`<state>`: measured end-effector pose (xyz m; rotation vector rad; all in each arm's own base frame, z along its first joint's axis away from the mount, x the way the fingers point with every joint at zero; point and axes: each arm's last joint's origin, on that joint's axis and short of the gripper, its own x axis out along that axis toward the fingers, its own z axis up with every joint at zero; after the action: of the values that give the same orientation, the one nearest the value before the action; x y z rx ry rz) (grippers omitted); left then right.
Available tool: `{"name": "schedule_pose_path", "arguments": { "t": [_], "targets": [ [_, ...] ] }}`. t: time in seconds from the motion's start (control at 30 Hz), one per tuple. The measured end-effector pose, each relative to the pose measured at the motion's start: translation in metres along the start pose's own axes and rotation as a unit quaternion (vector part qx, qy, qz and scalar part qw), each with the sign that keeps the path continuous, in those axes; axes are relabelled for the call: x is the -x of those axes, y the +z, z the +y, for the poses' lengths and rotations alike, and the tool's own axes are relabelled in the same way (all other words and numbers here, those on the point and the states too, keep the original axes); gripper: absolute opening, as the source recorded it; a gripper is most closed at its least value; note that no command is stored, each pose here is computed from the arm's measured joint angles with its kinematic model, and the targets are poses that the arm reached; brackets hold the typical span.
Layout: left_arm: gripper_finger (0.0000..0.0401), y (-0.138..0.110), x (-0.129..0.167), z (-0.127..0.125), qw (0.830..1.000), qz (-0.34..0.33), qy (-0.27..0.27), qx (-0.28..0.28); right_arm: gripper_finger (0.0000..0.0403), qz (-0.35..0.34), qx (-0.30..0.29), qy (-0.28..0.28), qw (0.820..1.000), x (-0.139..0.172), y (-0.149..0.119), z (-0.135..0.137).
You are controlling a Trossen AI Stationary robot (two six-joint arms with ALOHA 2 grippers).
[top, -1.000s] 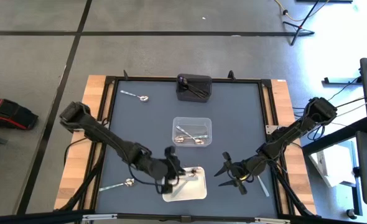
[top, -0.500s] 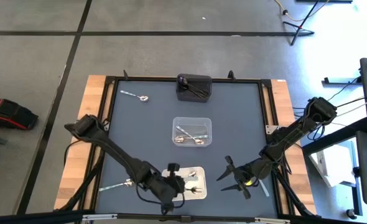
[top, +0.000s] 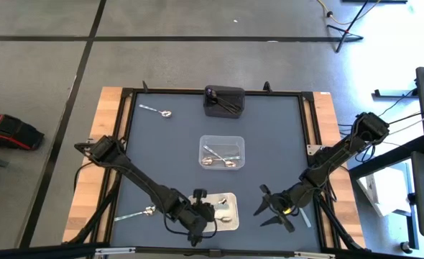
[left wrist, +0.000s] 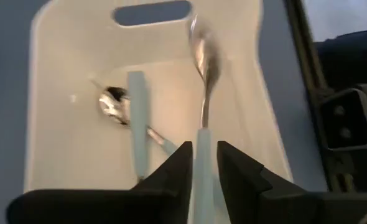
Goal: Sort silverware by color (type)
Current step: Put the top blue spoon into the white bin, then put the blue spoon into the white bin
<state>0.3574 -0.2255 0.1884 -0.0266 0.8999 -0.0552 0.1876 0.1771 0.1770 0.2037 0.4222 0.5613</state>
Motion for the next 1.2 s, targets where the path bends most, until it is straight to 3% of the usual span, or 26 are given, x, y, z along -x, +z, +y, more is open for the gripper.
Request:
{"name": "schedule_pose_path", "arguments": {
  "t": [0.1,0.27,0.43,0.57,0.73,0.9,1.2],
  "targets": [
    [0.0091,0.001,-0.001,0.002,1.000,-0.001,0.005,0.006,0.0186,0.016,0.001,0.008,1.000,0.000,-0.002,0.000],
    [0.0130,0.003,0.000,0.005,1.000,0.011,-0.020,0.018,0.0186,0.055,-0.046,-0.009,0.997,0.005,-0.001,0.000],
    [0.0139,0.008,0.007,0.000,0.999,0.002,-0.034,0.012,0.0186,0.161,-0.102,-0.068,0.979,0.014,0.016,0.006],
    [0.0139,0.006,0.010,-0.008,1.000,-0.012,-0.022,-0.002,0.0186,0.273,-0.191,-0.140,0.932,0.027,0.022,0.008],
    [0.0139,0.004,0.012,-0.012,0.999,-0.032,0.011,-0.008,0.0186,0.363,-0.324,-0.213,0.847,0.042,0.013,0.010],
    [0.0140,0.003,0.012,-0.013,0.999,-0.036,0.019,-0.009,0.0186,0.420,-0.398,-0.261,0.773,0.049,-0.004,0.021],
    [0.0140,0.003,0.012,-0.013,0.999,-0.036,0.019,-0.011,0.0186,0.473,-0.422,-0.304,0.711,0.040,-0.032,0.028]
  ]
}}
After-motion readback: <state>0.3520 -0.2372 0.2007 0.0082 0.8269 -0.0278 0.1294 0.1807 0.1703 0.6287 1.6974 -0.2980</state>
